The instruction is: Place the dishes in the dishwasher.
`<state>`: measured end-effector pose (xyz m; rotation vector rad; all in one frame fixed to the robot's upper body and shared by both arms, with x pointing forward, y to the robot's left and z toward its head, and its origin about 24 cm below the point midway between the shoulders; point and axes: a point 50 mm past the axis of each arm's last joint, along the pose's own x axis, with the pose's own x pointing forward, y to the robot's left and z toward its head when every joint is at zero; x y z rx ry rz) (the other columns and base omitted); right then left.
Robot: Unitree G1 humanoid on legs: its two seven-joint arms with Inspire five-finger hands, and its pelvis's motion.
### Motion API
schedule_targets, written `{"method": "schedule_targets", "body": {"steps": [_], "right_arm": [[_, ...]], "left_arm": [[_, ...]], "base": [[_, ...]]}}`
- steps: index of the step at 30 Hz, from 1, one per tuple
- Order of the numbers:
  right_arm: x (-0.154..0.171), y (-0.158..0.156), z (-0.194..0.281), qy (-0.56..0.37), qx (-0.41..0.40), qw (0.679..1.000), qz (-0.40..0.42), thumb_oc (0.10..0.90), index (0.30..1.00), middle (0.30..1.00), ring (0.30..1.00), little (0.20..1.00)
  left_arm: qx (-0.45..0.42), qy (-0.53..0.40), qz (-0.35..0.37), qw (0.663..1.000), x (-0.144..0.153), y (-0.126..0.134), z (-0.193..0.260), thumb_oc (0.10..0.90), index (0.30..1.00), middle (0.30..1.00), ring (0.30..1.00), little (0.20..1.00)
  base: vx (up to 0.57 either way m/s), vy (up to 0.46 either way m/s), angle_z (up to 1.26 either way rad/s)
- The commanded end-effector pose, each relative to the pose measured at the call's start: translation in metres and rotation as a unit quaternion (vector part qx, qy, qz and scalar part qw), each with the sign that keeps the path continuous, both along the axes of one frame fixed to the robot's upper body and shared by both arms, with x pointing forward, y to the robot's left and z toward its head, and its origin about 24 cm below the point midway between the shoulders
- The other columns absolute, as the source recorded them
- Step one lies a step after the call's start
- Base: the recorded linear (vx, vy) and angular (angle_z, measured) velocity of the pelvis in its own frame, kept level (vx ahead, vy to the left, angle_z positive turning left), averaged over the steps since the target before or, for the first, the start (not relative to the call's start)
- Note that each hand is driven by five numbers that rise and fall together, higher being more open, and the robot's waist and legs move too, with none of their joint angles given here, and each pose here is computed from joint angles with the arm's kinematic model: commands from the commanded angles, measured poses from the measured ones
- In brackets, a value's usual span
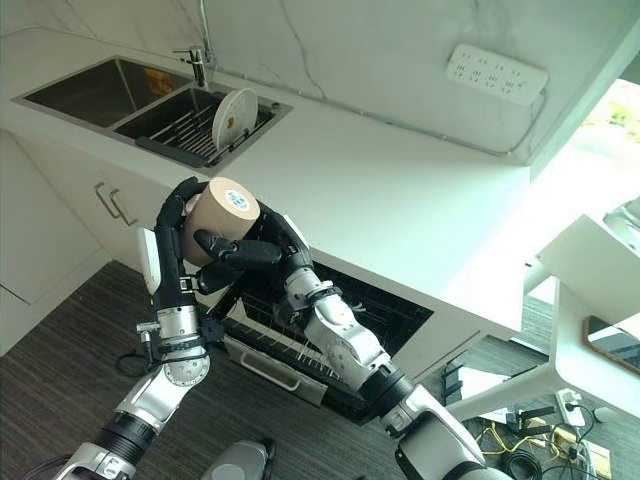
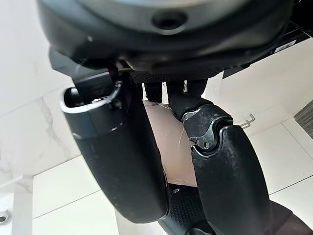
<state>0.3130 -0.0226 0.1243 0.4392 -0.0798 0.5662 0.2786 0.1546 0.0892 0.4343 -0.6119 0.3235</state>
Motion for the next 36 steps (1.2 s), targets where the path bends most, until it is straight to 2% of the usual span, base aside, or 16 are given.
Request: {"method": "schedule_targets", "body": {"steps": [1,6,10,13,20,25,29,33,36], "right_arm": [[-0.019,0.029,0.115,-0.175,0.248,0.952,0.033,0.400,0.300,0.300,0.300,0.300],[-0.019,-0.021,0.122,-0.206,0.328,0.921,-0.044,0.400,0.300,0.300,0.300,0.300],[-0.039,-0.070,0.129,-0.271,0.345,0.895,-0.085,0.400,0.300,0.300,0.300,0.300],[-0.046,-0.089,0.127,-0.285,0.347,0.889,-0.096,0.400,0.300,0.300,0.300,0.300],[-0.053,-0.097,0.106,-0.276,0.309,0.908,-0.067,0.400,0.300,0.300,0.300,0.300],[-0.051,-0.102,0.089,-0.263,0.277,0.922,-0.055,0.400,0.300,0.300,0.300,0.300],[-0.047,-0.094,0.089,-0.268,0.260,0.927,-0.044,0.400,0.300,0.300,0.300,0.300],[-0.049,-0.100,0.085,-0.266,0.250,0.929,-0.063,0.400,0.300,0.300,0.300,0.300],[-0.053,-0.112,0.075,-0.262,0.246,0.929,-0.091,0.400,0.300,0.300,0.300,0.300]], "left_arm": [[-0.001,-0.085,-0.211,0.974,-0.004,-0.070,0.040,0.800,0.900,0.900,0.900,0.900],[-0.023,-0.043,-0.215,0.975,-0.004,-0.057,0.032,0.800,0.900,0.900,0.900,0.900],[-0.028,-0.033,-0.176,0.983,-0.013,-0.023,0.034,0.800,0.900,0.900,0.900,0.900],[-0.034,-0.028,-0.166,0.985,-0.021,-0.003,0.037,0.800,0.900,0.900,0.900,0.900],[0.001,-0.049,-0.099,0.994,-0.038,0.040,0.048,0.800,0.900,0.900,0.900,0.900],[0.021,-0.042,-0.110,0.993,-0.041,0.048,0.047,0.800,0.900,0.900,0.900,0.900],[0.048,-0.053,-0.109,0.991,-0.043,0.053,0.049,0.800,0.900,0.900,0.900,0.900],[0.068,-0.060,-0.097,0.991,-0.039,0.055,0.052,0.800,0.900,0.900,0.900,0.900],[0.130,-0.074,-0.067,0.986,-0.042,0.057,0.054,0.800,0.900,0.900,0.900,0.900]], "base": [[-0.01,0.033,0.02],[0.00,0.000,0.00],[0.00,0.000,-0.01],[-0.01,-0.030,-0.09],[0.00,-0.078,-0.06],[-0.01,-0.021,0.08],[-0.09,0.396,0.11],[-0.03,0.437,-0.17],[0.00,0.201,-0.16]]}}
